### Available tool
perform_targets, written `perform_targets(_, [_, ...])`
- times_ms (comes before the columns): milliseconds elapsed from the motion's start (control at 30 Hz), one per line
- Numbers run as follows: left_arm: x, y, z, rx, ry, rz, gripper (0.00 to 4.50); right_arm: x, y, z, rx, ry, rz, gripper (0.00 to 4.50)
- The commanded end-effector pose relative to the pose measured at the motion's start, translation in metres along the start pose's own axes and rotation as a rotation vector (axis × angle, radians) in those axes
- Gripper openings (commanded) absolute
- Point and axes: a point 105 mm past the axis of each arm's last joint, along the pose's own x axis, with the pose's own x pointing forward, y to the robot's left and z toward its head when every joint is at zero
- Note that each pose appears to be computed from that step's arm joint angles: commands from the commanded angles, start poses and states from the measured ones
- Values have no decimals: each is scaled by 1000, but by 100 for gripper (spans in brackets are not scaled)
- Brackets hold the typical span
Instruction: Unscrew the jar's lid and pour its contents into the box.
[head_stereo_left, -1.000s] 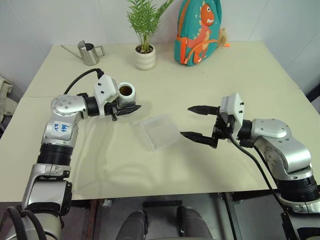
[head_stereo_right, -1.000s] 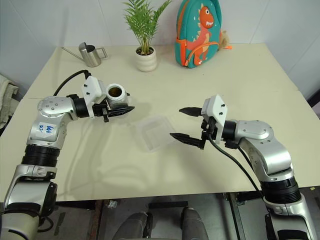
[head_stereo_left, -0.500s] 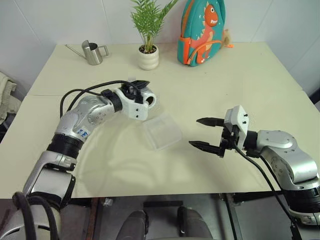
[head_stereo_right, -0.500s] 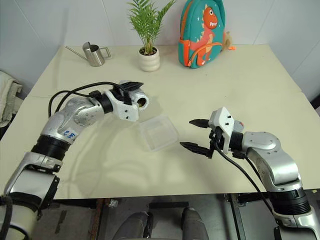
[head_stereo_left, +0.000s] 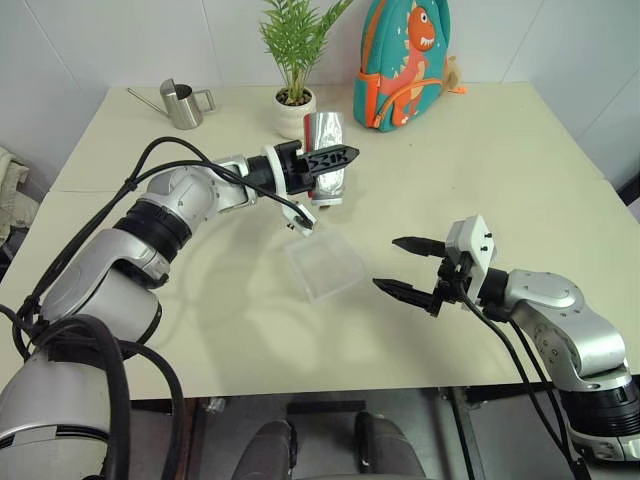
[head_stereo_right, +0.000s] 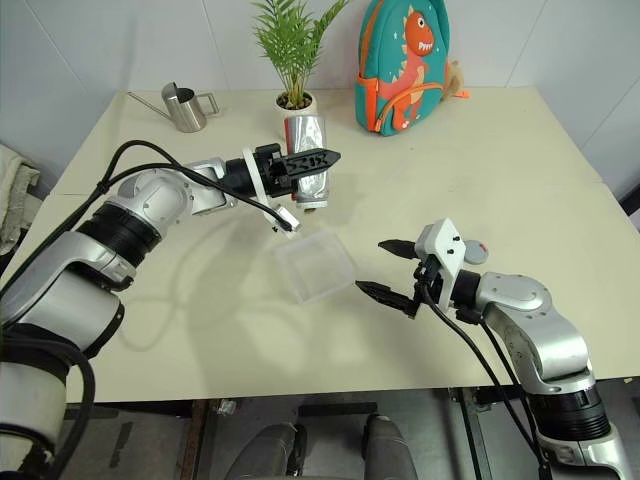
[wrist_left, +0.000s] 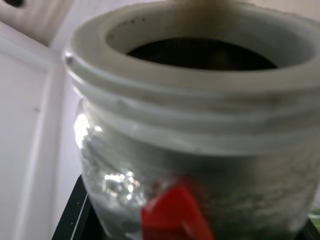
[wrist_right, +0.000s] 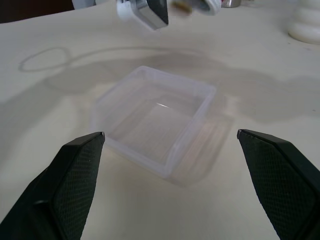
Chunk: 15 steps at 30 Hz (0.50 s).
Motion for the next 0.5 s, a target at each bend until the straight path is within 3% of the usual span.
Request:
perform_targets(33, [2, 7, -1, 55, -9, 68, 204, 0, 4, 12, -26, -47, 0, 446])
perform_targets(333, [-1, 25, -3, 182, 12, 236, 204, 2, 1, 11, -9, -55, -17, 446])
perform_targets(500, [-5, 23, -1, 101, 25, 230, 204, 3, 0, 9, -6, -47, -13, 446])
